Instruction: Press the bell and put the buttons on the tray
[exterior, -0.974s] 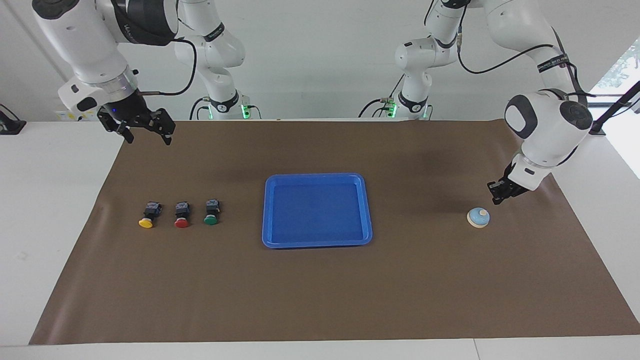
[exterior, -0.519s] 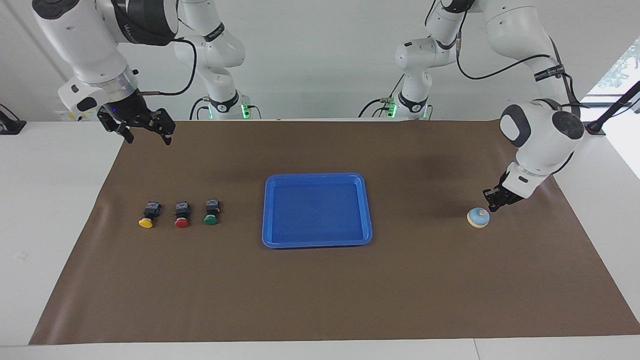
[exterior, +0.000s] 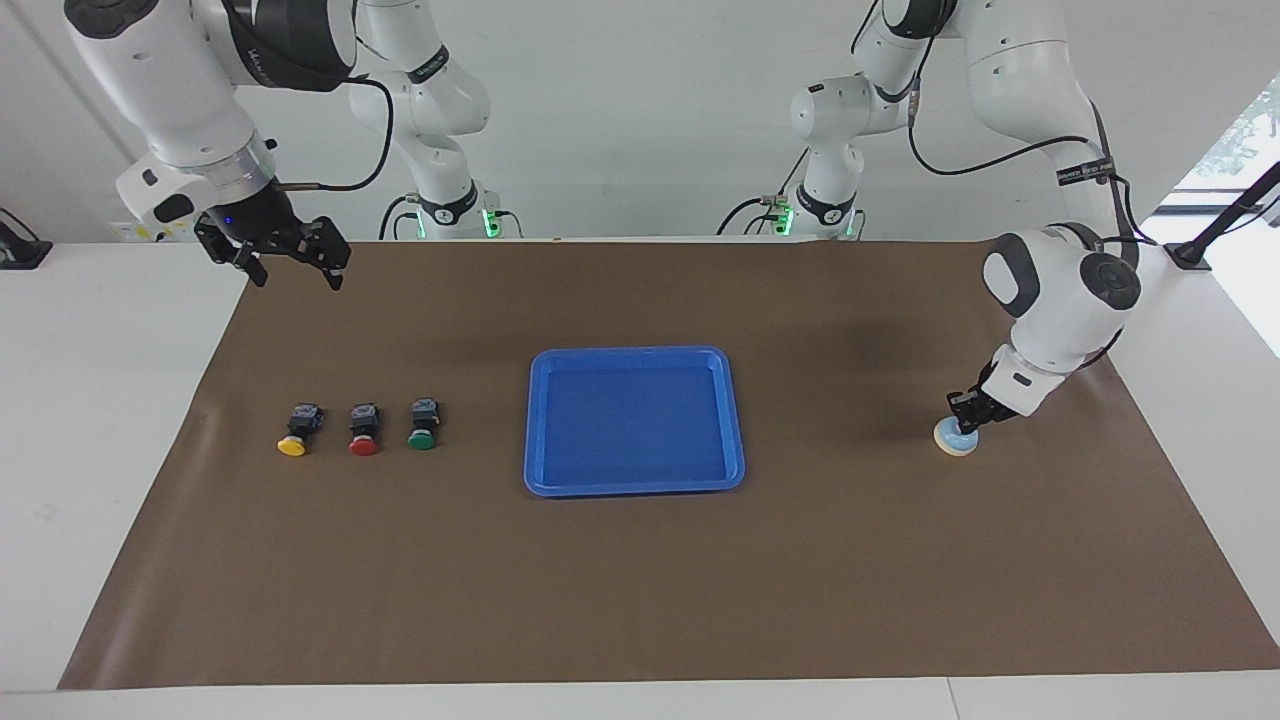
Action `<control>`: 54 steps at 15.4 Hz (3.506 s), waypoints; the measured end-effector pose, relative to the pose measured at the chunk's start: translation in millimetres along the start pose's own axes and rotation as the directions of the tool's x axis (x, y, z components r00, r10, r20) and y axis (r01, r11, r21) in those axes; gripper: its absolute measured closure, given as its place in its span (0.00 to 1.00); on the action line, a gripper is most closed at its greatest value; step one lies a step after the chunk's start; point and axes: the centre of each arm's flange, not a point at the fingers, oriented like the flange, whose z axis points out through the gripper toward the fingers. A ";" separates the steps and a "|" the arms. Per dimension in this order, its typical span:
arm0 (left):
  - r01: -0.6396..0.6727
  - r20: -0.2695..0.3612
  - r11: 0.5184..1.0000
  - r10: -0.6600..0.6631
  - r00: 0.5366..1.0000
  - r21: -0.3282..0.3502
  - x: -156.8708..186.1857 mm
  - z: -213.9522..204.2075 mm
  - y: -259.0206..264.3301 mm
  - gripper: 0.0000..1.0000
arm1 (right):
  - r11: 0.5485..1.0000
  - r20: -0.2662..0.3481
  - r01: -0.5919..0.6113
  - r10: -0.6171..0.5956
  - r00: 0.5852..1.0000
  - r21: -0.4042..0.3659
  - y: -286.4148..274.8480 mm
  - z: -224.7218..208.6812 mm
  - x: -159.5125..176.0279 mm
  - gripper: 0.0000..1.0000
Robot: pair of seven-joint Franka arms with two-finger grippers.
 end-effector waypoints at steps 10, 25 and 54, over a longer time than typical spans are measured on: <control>-0.004 0.101 1.000 0.005 0.995 -0.009 13.5 -115.5 1.7 0.59 | 1.000 0.000 0.000 0.000 1.000 0.000 0.0 -0.1 -0.1 0.00; 0.078 0.186 0.997 -0.079 0.979 0.016 -64.5 -252.7 53.8 0.00 | 1.000 0.000 0.000 0.000 1.000 0.000 0.0 -0.2 -0.1 0.00; 0.025 0.144 1.000 -0.025 0.989 0.002 -47.9 -254.4 68.7 0.00 | 0.998 -0.074 0.059 -0.059 0.996 -0.002 91.9 173.9 48.7 0.00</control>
